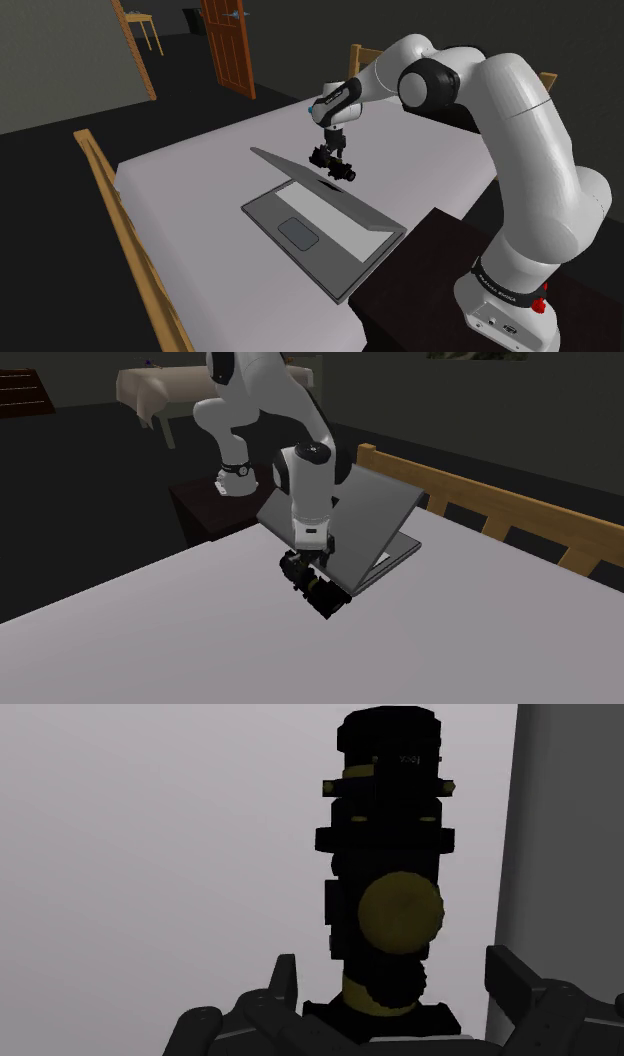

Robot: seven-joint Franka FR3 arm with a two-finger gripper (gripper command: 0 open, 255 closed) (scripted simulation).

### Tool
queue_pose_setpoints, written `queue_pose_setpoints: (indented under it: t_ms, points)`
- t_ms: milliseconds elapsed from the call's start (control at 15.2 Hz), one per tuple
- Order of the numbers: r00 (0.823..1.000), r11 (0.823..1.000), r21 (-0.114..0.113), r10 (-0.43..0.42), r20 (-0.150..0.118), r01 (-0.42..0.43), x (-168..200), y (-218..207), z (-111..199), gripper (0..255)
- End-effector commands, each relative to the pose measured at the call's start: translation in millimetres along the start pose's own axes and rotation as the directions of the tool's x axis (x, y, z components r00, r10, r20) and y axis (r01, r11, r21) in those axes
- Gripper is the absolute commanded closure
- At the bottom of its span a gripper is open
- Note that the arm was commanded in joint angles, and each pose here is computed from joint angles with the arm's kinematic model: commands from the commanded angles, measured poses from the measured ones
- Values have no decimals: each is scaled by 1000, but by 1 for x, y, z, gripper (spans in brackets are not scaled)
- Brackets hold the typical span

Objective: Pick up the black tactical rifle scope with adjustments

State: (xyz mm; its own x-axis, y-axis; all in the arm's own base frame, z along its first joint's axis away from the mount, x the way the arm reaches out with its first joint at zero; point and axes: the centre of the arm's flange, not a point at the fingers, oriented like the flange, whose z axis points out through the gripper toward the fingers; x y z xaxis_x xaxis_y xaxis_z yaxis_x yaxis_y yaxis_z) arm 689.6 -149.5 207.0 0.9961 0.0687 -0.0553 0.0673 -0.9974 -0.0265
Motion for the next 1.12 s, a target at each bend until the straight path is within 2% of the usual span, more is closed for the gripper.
queue_pose_setpoints:
  t_ms: [0,198,264,858,1056]
  points:
    - [1000,1000,0,0,-1,0,1,0,10,0]
    - [1000,1000,0,0,-1,0,1,1,18,0]
    - [1000,1000,0,0,0,0,2,0,17,255]
    - [1000,1000,0,0,-1,0,1,1,18,255]
    - [1000,1000,0,0,-1,0,0,0,2,255]
